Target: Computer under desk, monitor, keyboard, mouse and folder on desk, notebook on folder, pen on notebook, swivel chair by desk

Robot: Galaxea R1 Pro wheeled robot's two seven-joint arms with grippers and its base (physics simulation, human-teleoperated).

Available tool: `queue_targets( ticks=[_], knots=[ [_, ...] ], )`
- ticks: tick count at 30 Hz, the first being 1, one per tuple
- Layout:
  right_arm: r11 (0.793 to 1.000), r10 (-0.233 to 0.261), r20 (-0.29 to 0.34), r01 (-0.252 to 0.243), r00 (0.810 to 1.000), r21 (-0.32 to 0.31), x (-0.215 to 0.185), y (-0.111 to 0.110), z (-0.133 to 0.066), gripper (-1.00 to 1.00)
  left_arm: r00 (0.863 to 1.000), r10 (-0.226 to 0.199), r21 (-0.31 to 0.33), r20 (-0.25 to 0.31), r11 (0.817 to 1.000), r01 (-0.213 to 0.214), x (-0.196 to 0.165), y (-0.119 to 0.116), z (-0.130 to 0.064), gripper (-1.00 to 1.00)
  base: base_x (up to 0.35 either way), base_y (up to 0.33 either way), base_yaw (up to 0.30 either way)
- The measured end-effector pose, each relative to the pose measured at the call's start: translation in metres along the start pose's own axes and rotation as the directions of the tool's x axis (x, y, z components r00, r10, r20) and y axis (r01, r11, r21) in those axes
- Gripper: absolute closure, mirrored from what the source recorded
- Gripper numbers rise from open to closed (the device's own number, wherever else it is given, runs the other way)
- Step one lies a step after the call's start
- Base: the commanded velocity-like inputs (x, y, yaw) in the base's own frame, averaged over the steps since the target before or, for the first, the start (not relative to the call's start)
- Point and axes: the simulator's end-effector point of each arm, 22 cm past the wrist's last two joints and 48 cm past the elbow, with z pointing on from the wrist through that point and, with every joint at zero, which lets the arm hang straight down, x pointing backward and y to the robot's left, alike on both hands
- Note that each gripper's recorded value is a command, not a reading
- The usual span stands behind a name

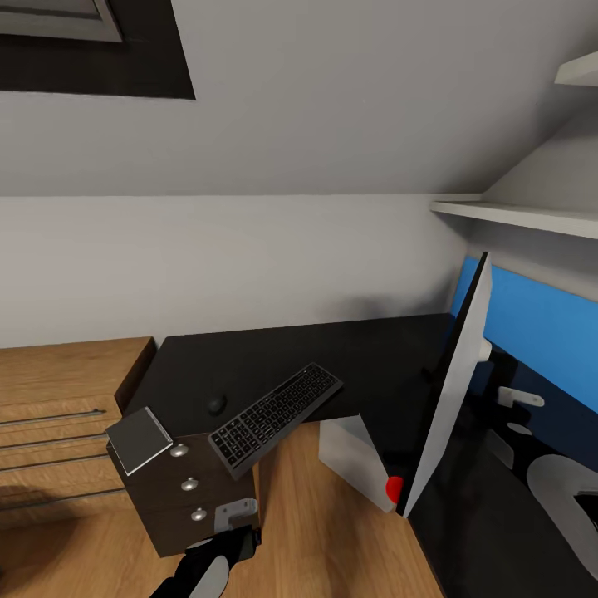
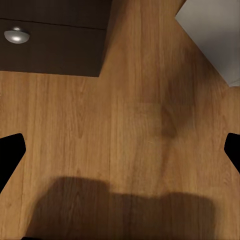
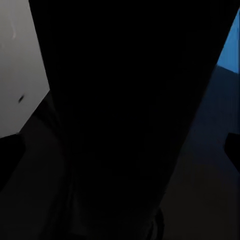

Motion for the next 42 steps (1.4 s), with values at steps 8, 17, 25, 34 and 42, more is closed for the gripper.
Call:
queue_targets(
  ticks=[8,17,25,34,42],
  knots=[
    [1.0,0.0,0.0,0.0,1.0,0.018,-0.0003,-0.0049,0.0002,-1.0,1.0,0.0,0.0,0.0,1.0,0.0,0.0001,0.0,0.0,-1.0,0.0,0.0,0.0],
    [1.0,-0.002,-0.001,0.002,1.0,0.02,-0.0002,-0.0053,0.0001,1.0,1.0,0.0,0.001,0.0,1.0,0.0,0.0001,-0.0002,0.0,-1.0,0.0,0.0,0.0],
    [1.0,0.004,0.0,-0.004,1.0,0.022,-0.0005,-0.0052,0.0,1.0,1.0,0.001,0.001,-0.001,1.0,-0.001,0.0004,-0.0001,0.0,-1.0,0.0,0.0,0.0],
    [1.0,0.003,0.0,-0.003,1.0,0.021,-0.0005,-0.0043,-0.0001,1.0,1.0,0.0,0.0,-0.001,1.0,0.0,0.0004,0.0002,0.0001,-1.0,0.0,0.0,0.0],
    [1.0,0.002,0.001,-0.002,1.0,0.017,-0.0002,-0.0024,-0.0003,1.0,1.0,0.002,0.0,-0.002,1.0,-0.002,0.0014,-0.0008,0.0002,-1.0,0.0,0.0,0.0]
  ],
)
